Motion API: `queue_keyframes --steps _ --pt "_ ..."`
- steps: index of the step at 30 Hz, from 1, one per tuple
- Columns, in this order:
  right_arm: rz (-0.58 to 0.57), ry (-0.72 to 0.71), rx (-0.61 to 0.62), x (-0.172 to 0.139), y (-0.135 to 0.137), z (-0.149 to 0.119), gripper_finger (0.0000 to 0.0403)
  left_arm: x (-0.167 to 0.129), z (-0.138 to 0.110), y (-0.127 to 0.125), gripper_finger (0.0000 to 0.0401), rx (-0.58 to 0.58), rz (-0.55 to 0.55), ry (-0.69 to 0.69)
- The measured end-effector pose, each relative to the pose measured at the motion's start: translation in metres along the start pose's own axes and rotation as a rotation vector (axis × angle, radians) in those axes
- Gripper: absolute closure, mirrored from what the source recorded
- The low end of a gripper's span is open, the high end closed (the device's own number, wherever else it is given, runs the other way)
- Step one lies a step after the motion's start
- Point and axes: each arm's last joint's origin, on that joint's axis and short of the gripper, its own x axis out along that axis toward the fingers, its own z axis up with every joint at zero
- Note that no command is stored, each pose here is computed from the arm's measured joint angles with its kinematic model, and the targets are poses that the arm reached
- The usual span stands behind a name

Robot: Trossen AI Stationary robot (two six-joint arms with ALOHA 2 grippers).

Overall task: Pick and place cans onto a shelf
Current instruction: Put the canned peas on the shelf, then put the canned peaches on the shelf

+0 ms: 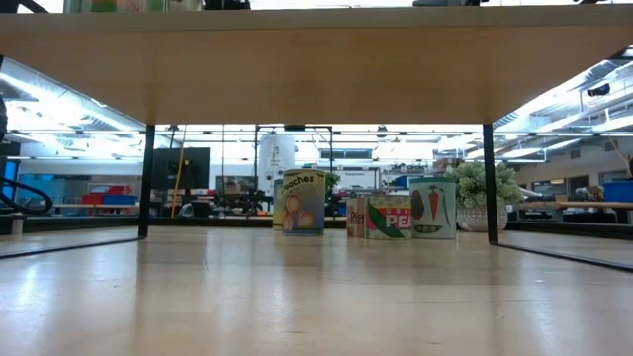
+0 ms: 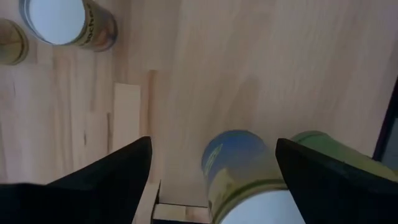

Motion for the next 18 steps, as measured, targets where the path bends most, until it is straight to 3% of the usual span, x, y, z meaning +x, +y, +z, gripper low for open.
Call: queue_keyframes --steps 8,12,18 --pt "-0.003 0.006 -0.006 0.000 0.000 -0.001 0.0186 -0.006 0.006 0.007 0.0053 -0.024 -0.019 -0.100" --pt "-0.009 0.015 -0.010 0.002 -0.001 -0.003 0.0186 -0.008 0.010 0.039 0.0053 -0.080 0.008 -0.133" --pt "-0.028 0.044 -0.020 0.009 -0.003 -0.010 0.0186 -0.006 0.016 0.089 0.0053 -0.056 0.067 -0.187"
